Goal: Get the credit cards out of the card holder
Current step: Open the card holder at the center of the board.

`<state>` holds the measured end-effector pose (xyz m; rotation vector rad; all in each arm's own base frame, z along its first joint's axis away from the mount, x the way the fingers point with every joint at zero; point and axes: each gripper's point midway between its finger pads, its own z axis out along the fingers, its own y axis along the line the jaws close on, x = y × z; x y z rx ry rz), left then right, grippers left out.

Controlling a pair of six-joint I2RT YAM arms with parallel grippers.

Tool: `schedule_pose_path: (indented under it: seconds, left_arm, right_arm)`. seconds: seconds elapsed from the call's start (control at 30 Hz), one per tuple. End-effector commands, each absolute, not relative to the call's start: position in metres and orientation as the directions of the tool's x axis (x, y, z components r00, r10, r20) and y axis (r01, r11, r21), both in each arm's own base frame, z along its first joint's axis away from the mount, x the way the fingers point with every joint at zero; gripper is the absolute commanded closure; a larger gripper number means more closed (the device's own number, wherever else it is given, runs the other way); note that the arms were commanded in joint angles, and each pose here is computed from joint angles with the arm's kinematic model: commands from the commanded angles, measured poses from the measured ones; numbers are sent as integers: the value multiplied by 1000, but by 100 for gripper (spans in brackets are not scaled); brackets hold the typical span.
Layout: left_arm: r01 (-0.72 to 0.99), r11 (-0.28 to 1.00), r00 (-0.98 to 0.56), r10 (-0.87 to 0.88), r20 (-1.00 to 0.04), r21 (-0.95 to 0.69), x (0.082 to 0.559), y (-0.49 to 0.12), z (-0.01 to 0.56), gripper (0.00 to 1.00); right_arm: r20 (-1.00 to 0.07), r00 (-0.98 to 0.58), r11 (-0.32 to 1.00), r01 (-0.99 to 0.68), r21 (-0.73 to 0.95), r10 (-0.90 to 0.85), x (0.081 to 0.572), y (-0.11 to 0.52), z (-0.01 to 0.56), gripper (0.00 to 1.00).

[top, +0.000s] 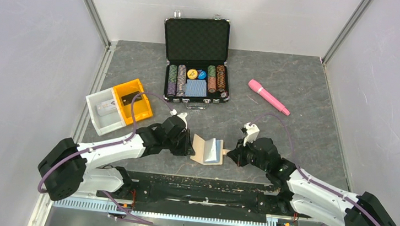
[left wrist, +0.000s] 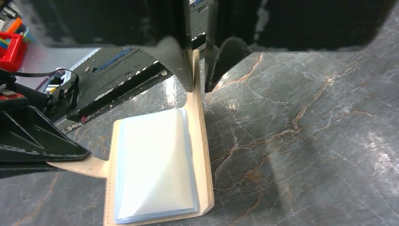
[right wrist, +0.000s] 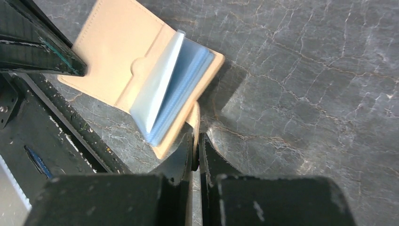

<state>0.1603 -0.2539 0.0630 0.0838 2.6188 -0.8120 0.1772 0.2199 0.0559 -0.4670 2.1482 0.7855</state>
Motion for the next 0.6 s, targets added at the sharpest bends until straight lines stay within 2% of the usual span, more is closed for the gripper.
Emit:
schedule_pose_path:
  seconds: [0.0,0.1,0.4,0.57]
  left_arm:
    - [177,857,-907,-49,-417,-485,162,-243,58,73]
    - [172,859,-911,-48,-410,-482,161,-243,55,60]
    - [173,851,-914,-49,-403,-495,159,-244,54,48]
    - [175,846,-904,-65,-422,-504,162,-244,61,43]
  right_arm:
    - [-853,-523,712,-597,369,4,193,229,100,100]
    - [-864,-501,643,-643,415,57,187,240,120,100]
    - [-837,-540,538,-682,495,87,175,259,127,100]
    - [-836,-541,535,-683,498,87,176,261,127,100]
